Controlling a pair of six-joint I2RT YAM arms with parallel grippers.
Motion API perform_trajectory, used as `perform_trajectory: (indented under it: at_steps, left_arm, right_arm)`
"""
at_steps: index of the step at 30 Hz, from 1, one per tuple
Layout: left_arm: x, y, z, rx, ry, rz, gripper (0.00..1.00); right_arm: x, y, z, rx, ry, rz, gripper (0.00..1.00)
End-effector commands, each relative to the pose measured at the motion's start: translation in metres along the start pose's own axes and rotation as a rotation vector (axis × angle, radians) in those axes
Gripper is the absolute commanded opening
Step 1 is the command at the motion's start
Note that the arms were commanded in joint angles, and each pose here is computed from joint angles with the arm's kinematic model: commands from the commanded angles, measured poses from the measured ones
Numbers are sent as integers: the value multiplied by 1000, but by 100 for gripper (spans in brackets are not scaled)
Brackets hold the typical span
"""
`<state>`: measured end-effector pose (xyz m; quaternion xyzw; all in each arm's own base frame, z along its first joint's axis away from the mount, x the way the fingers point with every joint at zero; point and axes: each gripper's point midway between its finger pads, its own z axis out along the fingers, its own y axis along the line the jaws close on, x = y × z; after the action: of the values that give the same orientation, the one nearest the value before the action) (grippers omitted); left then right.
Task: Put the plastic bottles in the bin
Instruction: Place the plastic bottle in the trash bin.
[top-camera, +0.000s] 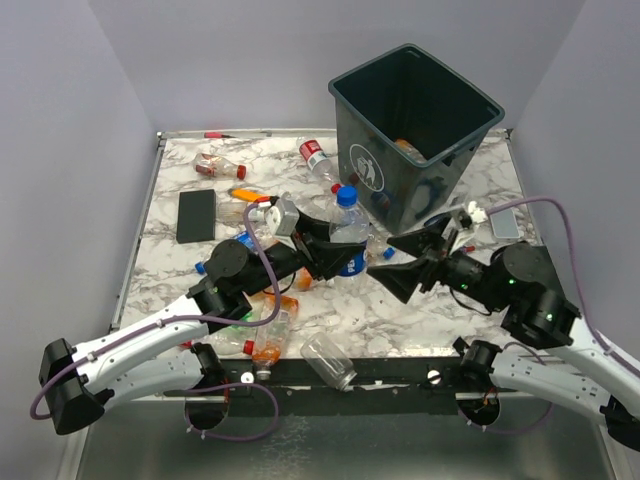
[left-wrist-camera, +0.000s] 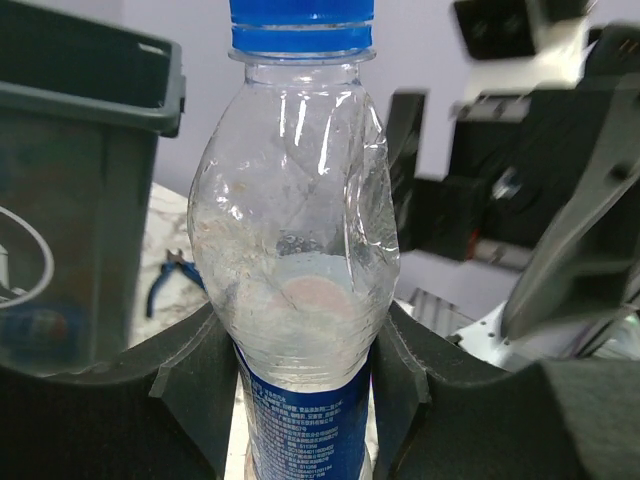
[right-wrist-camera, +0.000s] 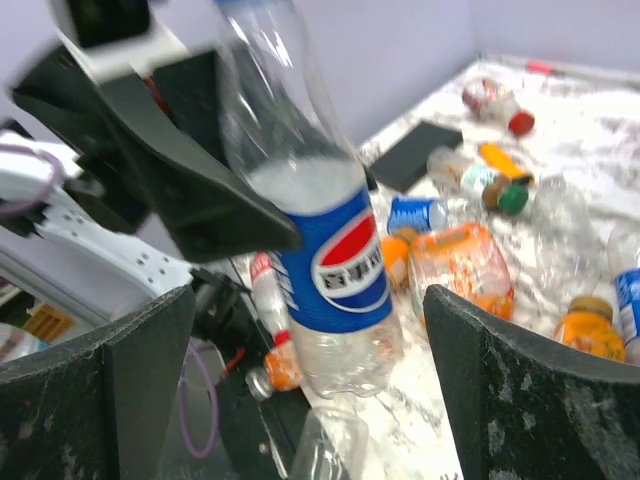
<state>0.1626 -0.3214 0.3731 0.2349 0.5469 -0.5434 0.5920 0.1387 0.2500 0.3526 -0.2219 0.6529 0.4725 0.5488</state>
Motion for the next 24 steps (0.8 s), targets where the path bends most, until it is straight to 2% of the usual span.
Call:
perform_trajectory:
  at_steps: [1, 4, 9, 16, 24]
  left_arm:
    - [7, 16, -7, -39, 40, 204, 29]
    - [22, 25, -11, -40, 117, 337, 28]
    - [43, 55, -21, -125, 212, 504, 25]
    - [53, 62, -31, -146, 190, 500, 21]
    - [50, 60, -35, -151, 152, 485, 20]
  right_arm:
    - [-36, 5, -20, 47, -29, -43, 100]
    - [-77, -9, -18, 175, -146, -31, 97]
    - [-101, -7, 14, 201, -158, -18, 89]
    - [-80, -19, 55, 254, -43, -20, 82]
    - [-52, -28, 75, 276, 50, 2, 73]
